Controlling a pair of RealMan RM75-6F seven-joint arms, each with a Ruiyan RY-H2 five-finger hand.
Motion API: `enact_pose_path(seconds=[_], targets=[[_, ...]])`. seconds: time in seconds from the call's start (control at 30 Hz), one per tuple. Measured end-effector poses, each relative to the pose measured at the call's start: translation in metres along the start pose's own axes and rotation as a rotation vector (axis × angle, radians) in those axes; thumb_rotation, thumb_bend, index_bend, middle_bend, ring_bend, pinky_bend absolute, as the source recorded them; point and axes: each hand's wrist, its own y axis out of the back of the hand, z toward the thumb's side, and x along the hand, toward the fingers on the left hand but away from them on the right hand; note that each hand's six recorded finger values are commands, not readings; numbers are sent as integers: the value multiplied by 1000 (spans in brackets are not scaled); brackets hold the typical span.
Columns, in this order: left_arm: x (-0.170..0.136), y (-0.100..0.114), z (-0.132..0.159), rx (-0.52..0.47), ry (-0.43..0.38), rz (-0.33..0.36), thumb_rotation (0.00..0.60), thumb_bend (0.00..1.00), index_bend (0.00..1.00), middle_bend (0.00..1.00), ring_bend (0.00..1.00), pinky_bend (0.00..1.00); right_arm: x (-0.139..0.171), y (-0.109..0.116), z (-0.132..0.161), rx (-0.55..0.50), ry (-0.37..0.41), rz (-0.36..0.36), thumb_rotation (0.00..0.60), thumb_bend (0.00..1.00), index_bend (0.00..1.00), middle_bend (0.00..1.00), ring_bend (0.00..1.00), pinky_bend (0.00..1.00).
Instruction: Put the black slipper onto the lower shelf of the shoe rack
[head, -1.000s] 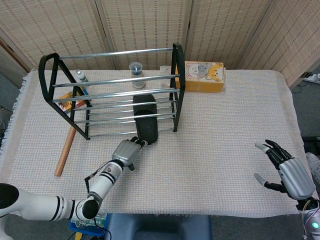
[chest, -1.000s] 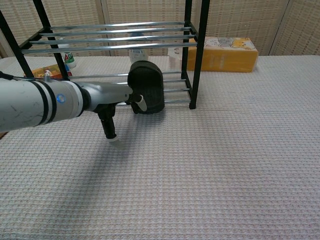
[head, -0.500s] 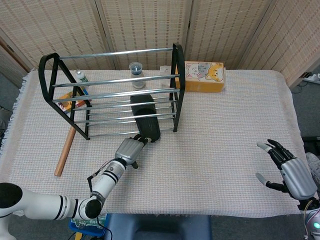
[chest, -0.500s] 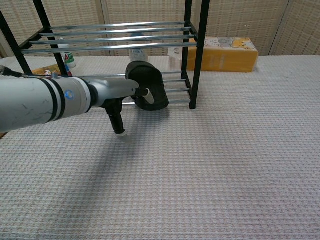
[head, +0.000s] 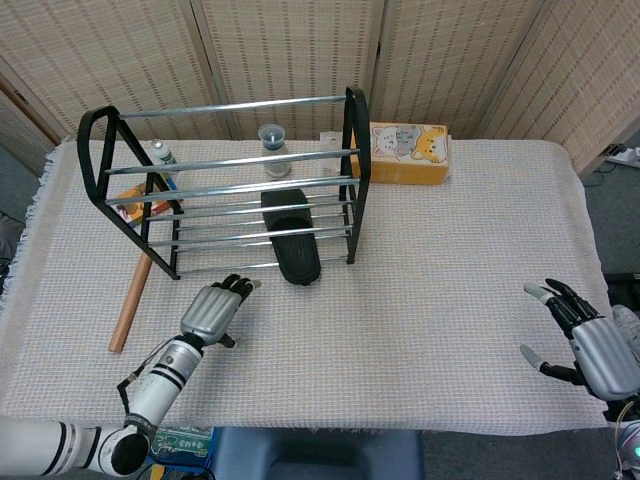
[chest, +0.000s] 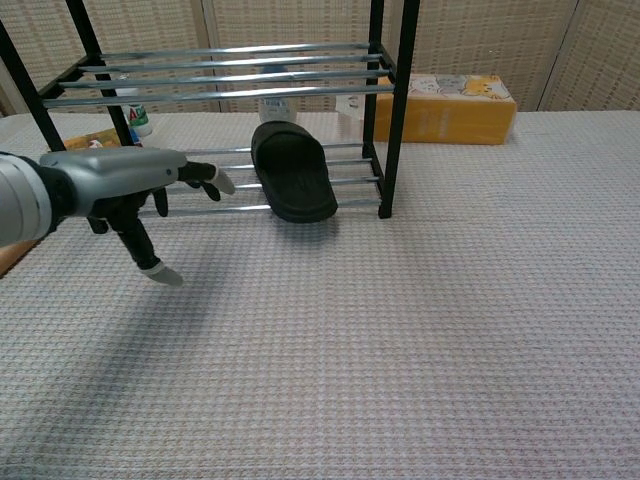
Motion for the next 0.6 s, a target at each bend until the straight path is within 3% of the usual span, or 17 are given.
enact_pose_path(seconds=[0.47,0.6], targets=[[-86,11,-129,-126,283,175,600,135,158,196,129,342,5,-3,-18,57,-83,27,600,268,100,197,142,245],[-101,15,-158,-121,325,238,600,134,168,187,130,334,4,-5,-24,84,-104,43,600,269,100,197,142,245]])
